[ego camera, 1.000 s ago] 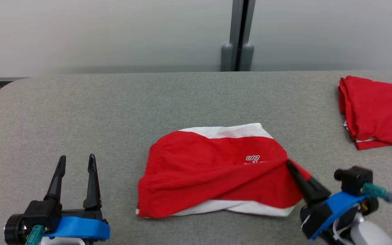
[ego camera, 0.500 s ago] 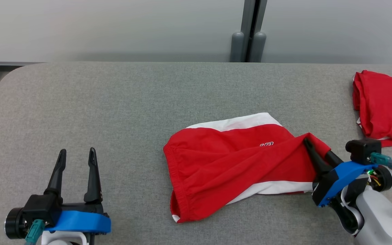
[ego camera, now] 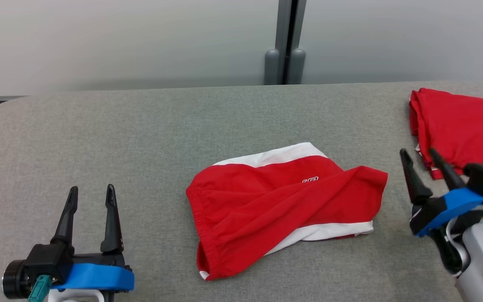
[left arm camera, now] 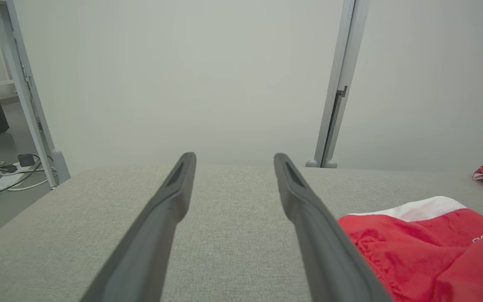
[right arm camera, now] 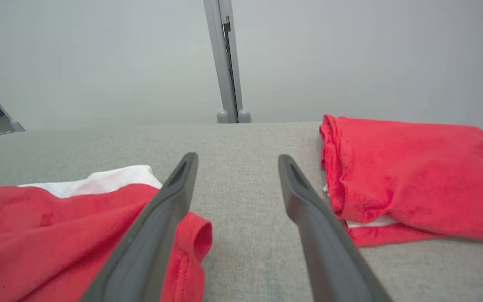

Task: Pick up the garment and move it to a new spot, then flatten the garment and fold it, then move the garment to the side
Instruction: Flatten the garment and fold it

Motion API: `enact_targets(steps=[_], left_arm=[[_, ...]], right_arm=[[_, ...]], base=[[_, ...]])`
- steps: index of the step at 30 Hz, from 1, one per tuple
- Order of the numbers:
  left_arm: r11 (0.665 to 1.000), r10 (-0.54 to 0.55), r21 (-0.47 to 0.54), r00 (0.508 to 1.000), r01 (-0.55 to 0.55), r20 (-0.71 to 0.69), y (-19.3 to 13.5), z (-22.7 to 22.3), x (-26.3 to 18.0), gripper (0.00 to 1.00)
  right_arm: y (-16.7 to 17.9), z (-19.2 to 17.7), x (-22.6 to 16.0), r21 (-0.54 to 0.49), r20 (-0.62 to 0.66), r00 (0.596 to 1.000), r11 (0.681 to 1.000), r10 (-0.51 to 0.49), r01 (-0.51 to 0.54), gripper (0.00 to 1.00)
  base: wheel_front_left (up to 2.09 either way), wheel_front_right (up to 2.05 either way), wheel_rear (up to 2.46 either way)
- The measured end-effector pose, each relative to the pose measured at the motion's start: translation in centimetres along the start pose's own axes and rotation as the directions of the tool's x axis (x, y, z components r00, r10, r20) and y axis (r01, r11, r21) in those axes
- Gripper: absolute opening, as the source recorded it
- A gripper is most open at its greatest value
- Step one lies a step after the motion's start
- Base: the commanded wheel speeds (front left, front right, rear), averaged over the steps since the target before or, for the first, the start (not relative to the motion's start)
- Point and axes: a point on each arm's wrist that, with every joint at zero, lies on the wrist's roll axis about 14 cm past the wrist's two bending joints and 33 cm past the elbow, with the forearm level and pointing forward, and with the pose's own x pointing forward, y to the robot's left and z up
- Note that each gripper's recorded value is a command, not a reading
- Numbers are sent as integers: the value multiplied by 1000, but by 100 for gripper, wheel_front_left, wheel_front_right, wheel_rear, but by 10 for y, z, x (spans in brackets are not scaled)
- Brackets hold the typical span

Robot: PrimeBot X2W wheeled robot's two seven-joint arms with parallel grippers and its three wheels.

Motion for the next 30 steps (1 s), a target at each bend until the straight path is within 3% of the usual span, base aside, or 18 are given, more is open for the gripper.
enact_targets(steps=[3, 10, 19, 30], left_arm=[[1000, -10, -1, 1000, 10, 6, -3, 2, 1, 100], [1000, -23, 1, 1000, 23, 8, -8, 2, 0, 100], [1000, -22, 5, 1000, 22, 5, -8, 2, -8, 100], [999, -32, 7, 999, 32, -6, -11, -1, -15, 100]], right_arm=[[-1, 23, -6, -7, 87, 996, 1000, -8, 8, 100], [25, 38, -31, -1, 199, 980, 1000, 13, -13, 100], [57, 27, -63, 9, 216, 976, 999, 33, -36, 100], [63, 8, -79, -6, 172, 985, 1000, 21, -21, 100]], base=[[0, 0, 0], [0, 0, 0], [0, 0, 0], [0, 0, 0]])
